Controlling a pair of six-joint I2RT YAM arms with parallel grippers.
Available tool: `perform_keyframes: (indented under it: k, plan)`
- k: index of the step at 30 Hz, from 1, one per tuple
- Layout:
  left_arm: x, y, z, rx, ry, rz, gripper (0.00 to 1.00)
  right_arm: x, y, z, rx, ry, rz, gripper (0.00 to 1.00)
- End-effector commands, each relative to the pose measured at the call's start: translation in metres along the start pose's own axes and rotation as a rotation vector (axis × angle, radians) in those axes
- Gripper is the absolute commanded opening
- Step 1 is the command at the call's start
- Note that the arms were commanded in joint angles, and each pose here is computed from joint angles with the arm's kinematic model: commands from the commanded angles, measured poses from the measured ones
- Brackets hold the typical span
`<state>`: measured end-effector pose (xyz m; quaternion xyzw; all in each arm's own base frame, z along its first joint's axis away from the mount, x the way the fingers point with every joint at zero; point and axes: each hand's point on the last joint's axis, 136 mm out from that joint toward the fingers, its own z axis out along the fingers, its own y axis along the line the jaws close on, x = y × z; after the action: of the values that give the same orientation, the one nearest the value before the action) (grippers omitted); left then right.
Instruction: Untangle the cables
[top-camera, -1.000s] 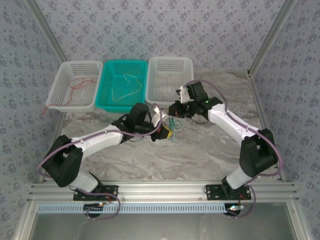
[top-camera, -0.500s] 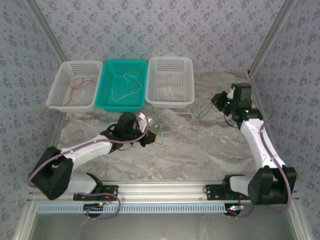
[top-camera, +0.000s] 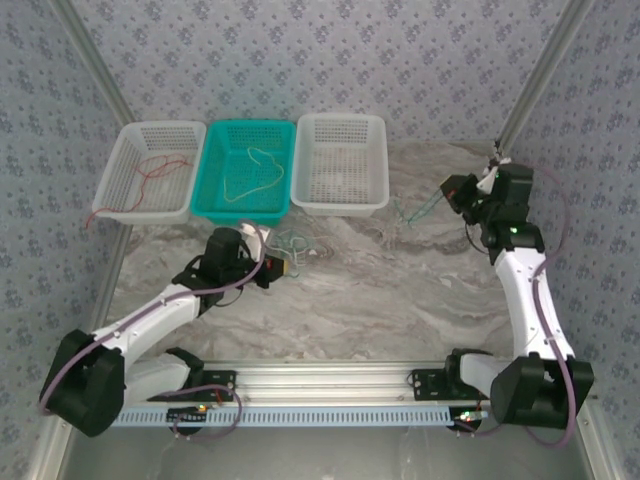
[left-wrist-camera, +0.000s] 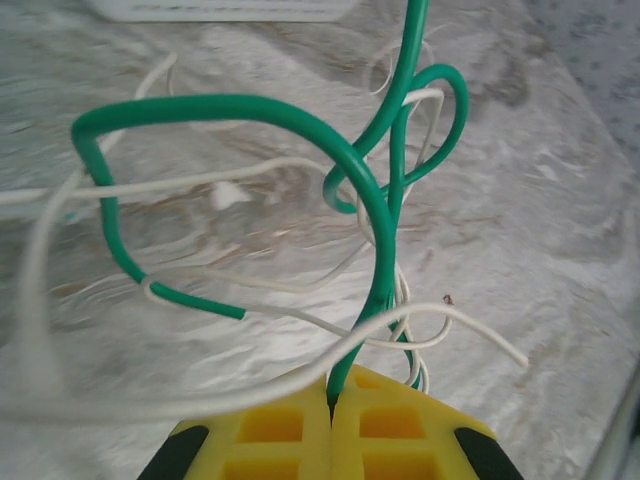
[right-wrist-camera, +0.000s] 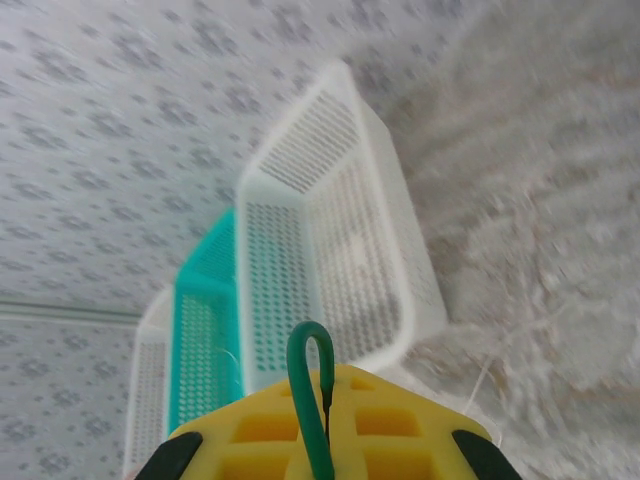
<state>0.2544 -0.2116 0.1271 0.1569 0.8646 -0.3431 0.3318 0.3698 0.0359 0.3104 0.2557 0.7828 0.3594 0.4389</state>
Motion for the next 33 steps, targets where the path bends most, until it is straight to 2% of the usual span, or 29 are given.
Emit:
perform_keyframes:
  k: [1, 3, 6, 8, 12, 18, 20, 21, 23, 25, 30, 33]
  plan:
    - [0.010, 0.012, -0.007, -0.035, 0.003, -0.047, 0.00, -0.023, 0.089, -0.018, -0.244, -0.031, -0.143, 0.00]
    - [0.009, 0.004, -0.008, 0.011, -0.001, -0.050, 0.00, -0.004, 0.134, -0.009, -0.335, 0.039, -0.264, 0.00]
    - [0.004, -0.002, -0.010, 0.041, -0.019, -0.055, 0.00, 0.033, 0.175, 0.021, -0.317, 0.100, -0.513, 0.00]
    - [0.000, -0.006, -0.011, 0.053, -0.034, -0.058, 0.00, 0.047, 0.183, 0.055, -0.279, 0.114, -0.609, 0.00]
    - [-0.008, -0.018, -0.015, 0.089, -0.052, -0.055, 0.00, 0.056, 0.172, 0.127, -0.235, 0.152, -0.661, 0.00]
    - [-0.010, -0.032, -0.016, 0.097, -0.055, -0.027, 0.00, 0.052, 0.141, 0.212, -0.119, 0.128, -0.712, 0.00]
    - [-0.011, -0.035, -0.016, 0.094, -0.056, -0.028, 0.00, 0.057, 0.129, 0.236, -0.087, 0.182, -0.703, 0.09]
    - [-0.012, -0.036, -0.017, 0.086, -0.056, -0.029, 0.00, 0.060, 0.122, 0.246, -0.062, 0.212, -0.694, 0.21]
    - [-0.014, -0.037, -0.018, 0.072, -0.059, -0.033, 0.00, 0.058, 0.114, 0.256, 0.015, 0.231, -0.676, 0.59]
    - [-0.016, -0.041, -0.019, 0.086, -0.064, -0.029, 0.00, 0.047, 0.117, 0.248, 0.091, 0.210, -0.683, 0.81]
    - [-0.025, -0.060, -0.022, 0.150, -0.074, 0.010, 0.00, 0.039, 0.148, 0.190, 0.027, 0.200, -0.687, 0.84]
    - [-0.032, -0.064, -0.025, 0.155, -0.087, 0.039, 0.00, 0.063, 0.158, 0.142, -0.099, 0.256, -0.676, 0.83]
